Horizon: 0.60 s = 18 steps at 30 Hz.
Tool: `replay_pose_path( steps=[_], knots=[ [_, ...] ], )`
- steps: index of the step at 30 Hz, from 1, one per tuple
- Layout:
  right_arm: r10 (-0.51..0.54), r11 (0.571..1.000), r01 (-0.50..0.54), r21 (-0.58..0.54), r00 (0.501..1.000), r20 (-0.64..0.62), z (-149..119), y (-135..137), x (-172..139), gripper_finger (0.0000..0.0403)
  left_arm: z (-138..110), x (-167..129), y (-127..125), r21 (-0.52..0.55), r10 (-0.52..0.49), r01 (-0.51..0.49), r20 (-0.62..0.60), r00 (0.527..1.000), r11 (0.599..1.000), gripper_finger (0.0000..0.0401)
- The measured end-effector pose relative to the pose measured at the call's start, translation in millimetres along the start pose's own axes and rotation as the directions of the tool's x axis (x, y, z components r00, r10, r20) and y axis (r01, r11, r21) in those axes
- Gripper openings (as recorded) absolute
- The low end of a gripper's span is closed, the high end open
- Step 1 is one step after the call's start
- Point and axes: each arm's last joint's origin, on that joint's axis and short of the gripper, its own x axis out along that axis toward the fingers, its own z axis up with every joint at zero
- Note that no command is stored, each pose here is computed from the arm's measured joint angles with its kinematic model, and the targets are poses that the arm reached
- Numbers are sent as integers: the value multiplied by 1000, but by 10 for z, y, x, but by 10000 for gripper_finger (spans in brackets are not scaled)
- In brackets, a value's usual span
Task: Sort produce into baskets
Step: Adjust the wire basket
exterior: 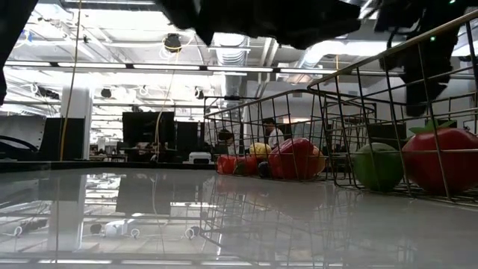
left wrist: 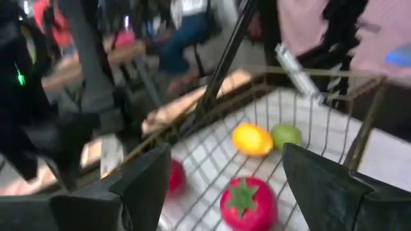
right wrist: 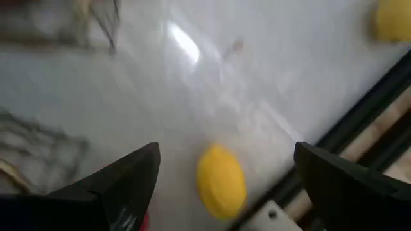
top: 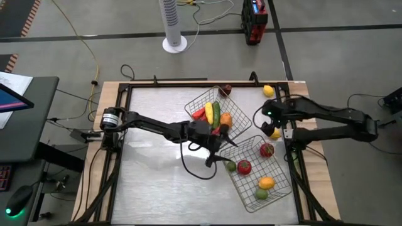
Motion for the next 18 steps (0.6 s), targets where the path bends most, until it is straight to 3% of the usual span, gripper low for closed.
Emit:
replay_pose_path(
  steps=[6,13,18],
  knots=[
    [-82,988,42,-150,959,-270,28,56,222,385,-296,-298,-97,-52,116,-112,84,990,992,248],
    [-81,979,2,-203,922,-379,105,107,392,385,-15,-881,-177,-25,318,-317,76,945,948,222],
    [-65,983,-27,-181,871,-488,175,65,557,371,305,-1351,-102,-25,472,-474,161,867,880,219]
  ],
)
